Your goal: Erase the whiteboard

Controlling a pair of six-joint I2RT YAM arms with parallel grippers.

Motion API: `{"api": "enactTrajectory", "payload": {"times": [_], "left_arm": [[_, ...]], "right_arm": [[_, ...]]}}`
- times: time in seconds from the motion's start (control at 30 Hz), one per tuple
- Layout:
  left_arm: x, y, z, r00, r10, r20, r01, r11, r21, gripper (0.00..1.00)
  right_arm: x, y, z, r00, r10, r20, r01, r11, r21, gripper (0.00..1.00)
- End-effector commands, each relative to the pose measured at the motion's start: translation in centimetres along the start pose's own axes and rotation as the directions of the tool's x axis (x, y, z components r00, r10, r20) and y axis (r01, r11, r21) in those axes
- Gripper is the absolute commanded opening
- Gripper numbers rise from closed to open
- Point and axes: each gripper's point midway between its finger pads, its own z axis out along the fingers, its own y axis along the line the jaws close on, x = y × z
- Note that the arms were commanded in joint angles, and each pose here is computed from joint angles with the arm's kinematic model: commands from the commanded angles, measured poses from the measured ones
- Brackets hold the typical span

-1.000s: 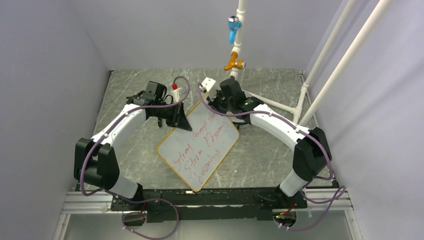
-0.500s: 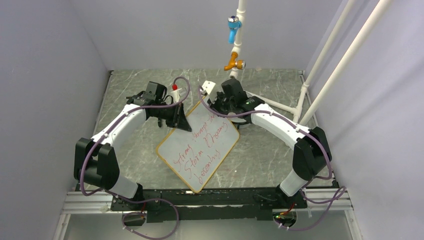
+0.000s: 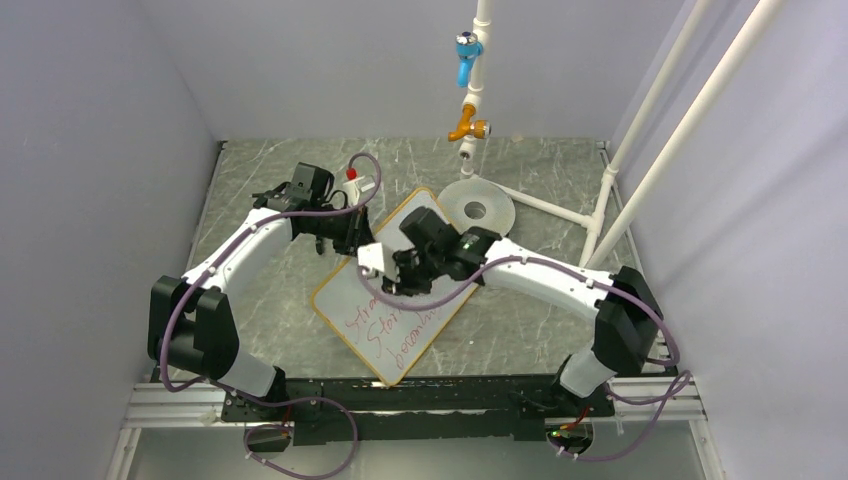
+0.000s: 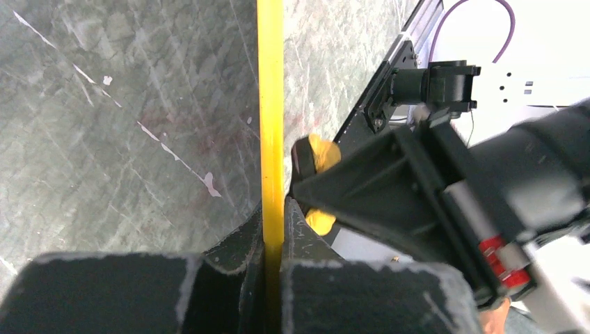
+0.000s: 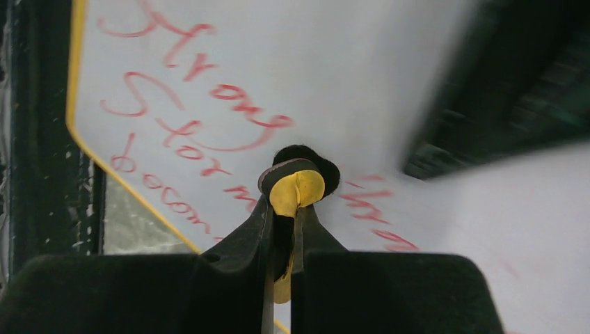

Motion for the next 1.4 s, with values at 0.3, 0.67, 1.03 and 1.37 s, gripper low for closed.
{"api": "enactTrajectory", "payload": {"times": [0.3,0.67,1.03,1.37], "left_arm": [[-2.5,-2.7,-0.5,0.996,0.078,0.035,-0.082,0.989,0.121,0.0],[-4.0,-2.9,0.0,0.997,0.076,0.0,-0.075,0.99,0.119,0.0],[-3.5,-3.0,-0.1,0.994,0.105,-0.005,-0.103,0.987,0.121,0.0],[-2.6,-3.3,-0.1,0.992,0.126,-0.007,-0.124,0.985,0.119,0.0]], "right_arm": [[-7.1,6.2,4.3,0.944,-0.313,-0.101,0.321,0.943,0.086,0.0],[-8.0,-1.0,1.6,0.933,-0.321,-0.165,0.353,0.904,0.241,0.0],[-1.2,10.2,5.6,0.815,-0.541,-0.209,0.519,0.841,-0.153,0.0],[-8.6,2.0,3.6,0.857,-0.464,-0.224,0.494,0.863,0.106,0.0]]}}
